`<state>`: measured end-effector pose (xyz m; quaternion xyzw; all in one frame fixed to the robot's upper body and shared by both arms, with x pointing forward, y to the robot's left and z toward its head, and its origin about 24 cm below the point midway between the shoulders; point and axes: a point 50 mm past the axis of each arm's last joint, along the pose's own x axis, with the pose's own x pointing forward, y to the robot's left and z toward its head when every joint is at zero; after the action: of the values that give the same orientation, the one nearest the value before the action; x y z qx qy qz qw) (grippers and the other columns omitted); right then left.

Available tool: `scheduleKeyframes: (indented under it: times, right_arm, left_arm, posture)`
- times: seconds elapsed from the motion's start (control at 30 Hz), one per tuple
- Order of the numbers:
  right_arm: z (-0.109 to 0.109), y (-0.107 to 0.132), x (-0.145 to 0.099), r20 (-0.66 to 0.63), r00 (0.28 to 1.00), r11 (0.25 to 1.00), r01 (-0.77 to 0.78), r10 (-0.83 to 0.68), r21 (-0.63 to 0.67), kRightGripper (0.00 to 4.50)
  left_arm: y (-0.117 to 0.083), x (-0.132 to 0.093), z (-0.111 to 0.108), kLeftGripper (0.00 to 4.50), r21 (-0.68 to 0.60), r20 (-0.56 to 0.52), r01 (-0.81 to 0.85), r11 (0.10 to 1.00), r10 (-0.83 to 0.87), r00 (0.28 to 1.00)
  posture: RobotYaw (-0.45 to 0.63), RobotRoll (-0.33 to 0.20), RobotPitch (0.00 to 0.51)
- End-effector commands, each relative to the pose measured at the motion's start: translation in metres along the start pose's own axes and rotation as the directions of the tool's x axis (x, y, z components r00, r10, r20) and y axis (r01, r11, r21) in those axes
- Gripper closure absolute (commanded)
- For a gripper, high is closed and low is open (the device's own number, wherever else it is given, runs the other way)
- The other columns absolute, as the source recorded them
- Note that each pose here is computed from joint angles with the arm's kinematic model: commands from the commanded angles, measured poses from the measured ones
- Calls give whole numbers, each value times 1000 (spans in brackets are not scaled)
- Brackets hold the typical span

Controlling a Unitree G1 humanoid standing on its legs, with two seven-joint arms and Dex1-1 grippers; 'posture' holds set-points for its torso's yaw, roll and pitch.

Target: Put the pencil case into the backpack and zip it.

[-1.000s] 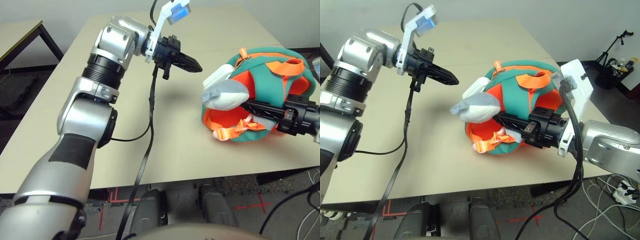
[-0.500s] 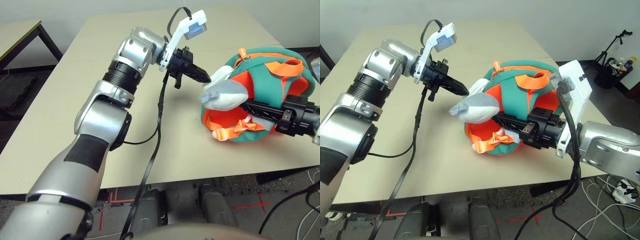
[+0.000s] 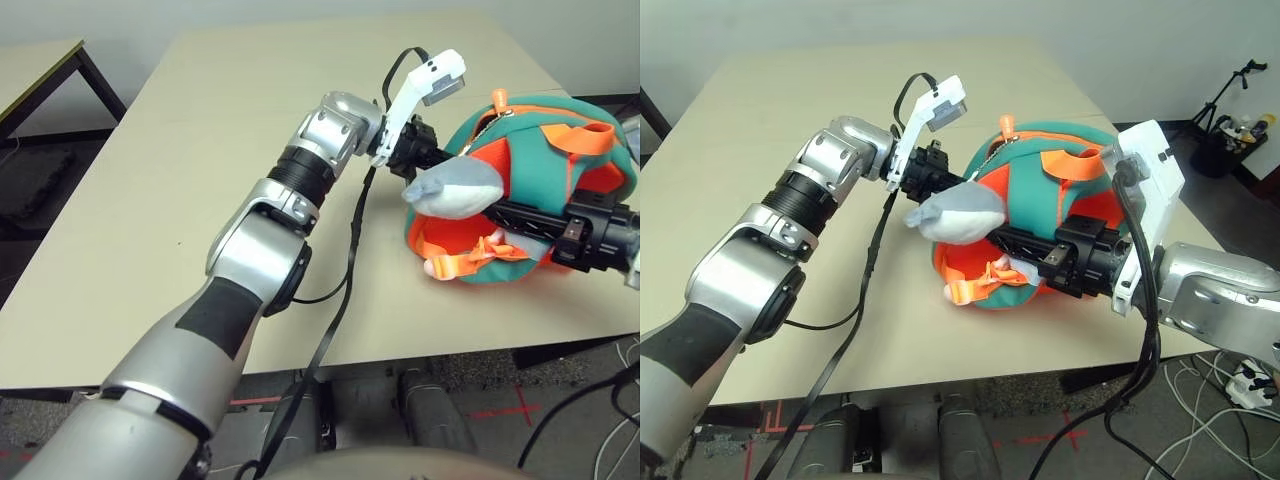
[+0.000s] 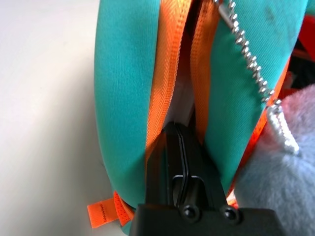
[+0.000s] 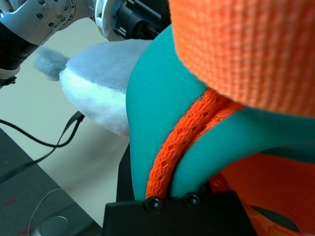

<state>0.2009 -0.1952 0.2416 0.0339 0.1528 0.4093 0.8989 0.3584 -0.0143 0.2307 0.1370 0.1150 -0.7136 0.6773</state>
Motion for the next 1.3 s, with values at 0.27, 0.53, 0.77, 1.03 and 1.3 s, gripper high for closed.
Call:
scheduleKeyframes:
  times: [0.27, 0.53, 0.77, 1.03, 1.3]
  right_arm:
    - [-2, 7, 5, -2, 998, 998, -69, 69, -10, 4397]
    - [-3, -1, 11, -7, 996, 996, -88, 88, -11, 4397]
    - [-3, -6, 14, -14, 995, 995, -102, 102, -12, 4397]
    - [-4, -7, 16, -14, 994, 994, -110, 110, -11, 4397]
    - [-4, -4, 18, -9, 993, 993, -119, 119, -9, 4397]
  left_arm:
    - [-6, -83, 48, 3893, 218, 34, -124, 968, 119, 992]
    - [-46, -123, 45, 1350, 280, -90, -109, 954, 139, 986]
    - [-67, -108, 26, 0, 285, -146, -45, 957, 90, 985]
    - [-73, -90, 16, 0, 281, -128, -39, 959, 77, 989]
    - [-66, -69, 5, 0, 287, -112, -81, 954, 118, 987]
  posture:
    - [-148, 0, 73]
    - [-93, 0, 67]
    - [-77, 0, 68]
    - [-87, 0, 78]
    - [-94, 0, 82]
